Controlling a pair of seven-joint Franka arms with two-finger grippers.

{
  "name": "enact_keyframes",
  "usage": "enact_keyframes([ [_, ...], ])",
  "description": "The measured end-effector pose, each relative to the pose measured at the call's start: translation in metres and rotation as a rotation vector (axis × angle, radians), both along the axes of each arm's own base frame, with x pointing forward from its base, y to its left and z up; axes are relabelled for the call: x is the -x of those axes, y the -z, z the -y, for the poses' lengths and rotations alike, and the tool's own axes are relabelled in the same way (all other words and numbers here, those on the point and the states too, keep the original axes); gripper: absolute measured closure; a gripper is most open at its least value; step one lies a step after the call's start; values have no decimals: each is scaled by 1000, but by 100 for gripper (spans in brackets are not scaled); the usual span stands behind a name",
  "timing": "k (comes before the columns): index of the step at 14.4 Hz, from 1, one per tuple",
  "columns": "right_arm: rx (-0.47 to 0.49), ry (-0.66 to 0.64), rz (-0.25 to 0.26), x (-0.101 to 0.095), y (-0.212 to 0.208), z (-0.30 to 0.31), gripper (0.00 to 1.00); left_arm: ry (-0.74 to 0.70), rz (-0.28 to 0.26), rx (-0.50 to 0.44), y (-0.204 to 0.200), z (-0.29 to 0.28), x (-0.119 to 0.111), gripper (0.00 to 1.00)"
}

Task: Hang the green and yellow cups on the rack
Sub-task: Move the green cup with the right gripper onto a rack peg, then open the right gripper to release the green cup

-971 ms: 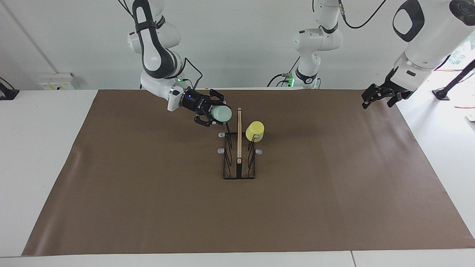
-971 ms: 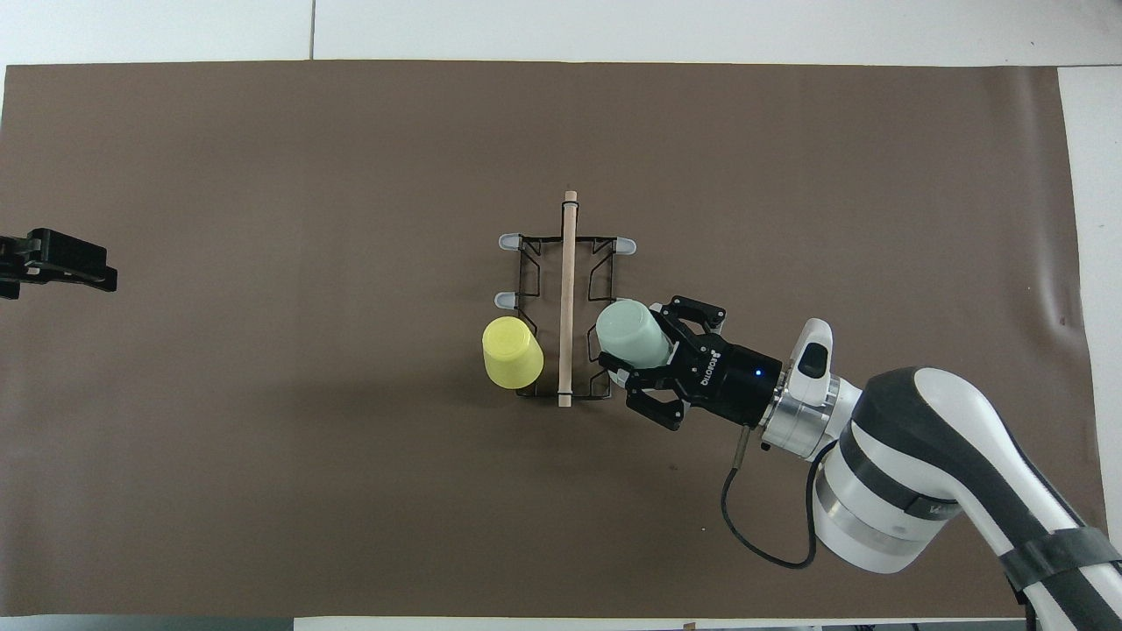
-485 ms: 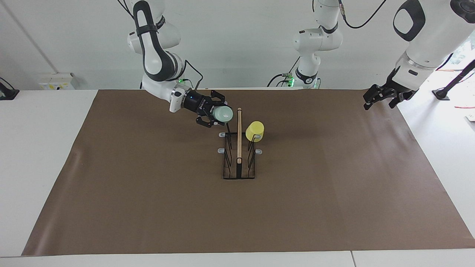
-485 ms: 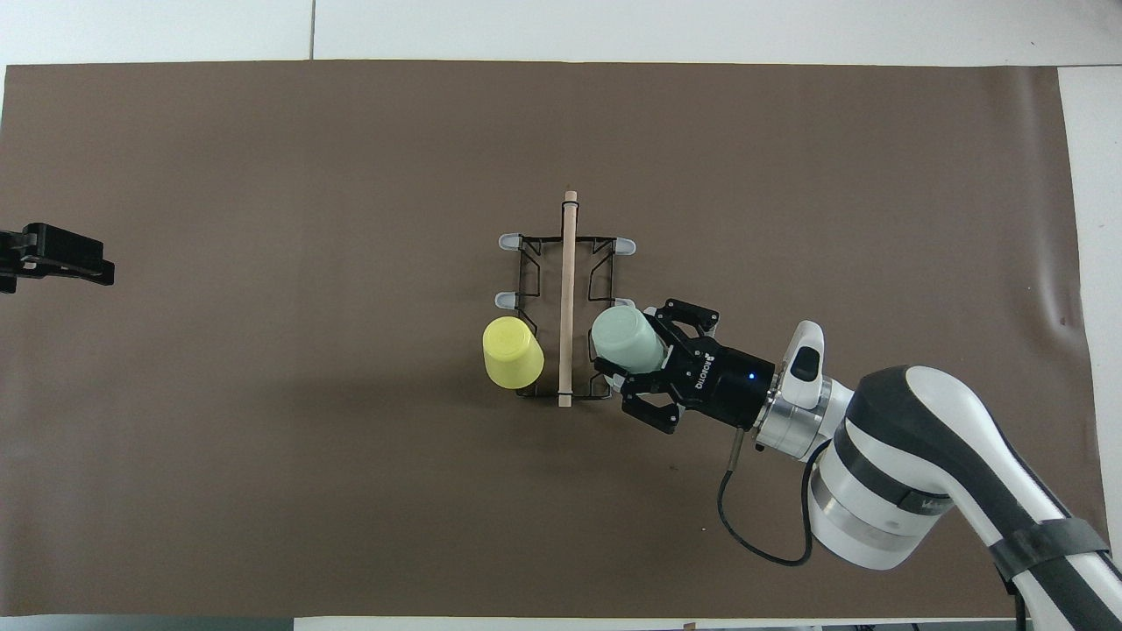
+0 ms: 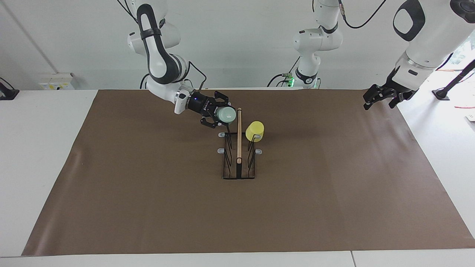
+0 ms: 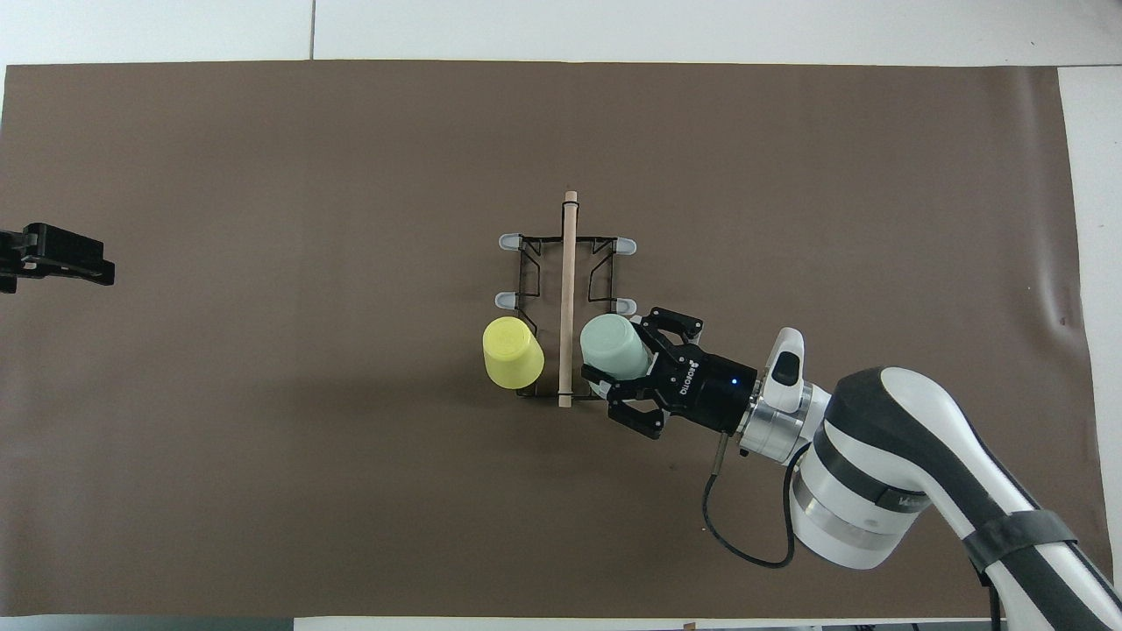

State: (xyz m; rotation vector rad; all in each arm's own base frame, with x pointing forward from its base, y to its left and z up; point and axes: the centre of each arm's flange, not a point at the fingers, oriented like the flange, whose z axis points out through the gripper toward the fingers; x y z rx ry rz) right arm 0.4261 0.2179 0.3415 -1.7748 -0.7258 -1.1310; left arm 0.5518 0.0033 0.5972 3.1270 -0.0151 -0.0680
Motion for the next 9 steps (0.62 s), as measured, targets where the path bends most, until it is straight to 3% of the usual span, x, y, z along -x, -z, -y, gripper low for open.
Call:
enact_keyframes([
  [4,21,-8,16,4,10,3,32,0,0,0,0,0,0,0],
  [9,-14,-46,64,4,86,28,32,0,0,0,0,0,0,0],
])
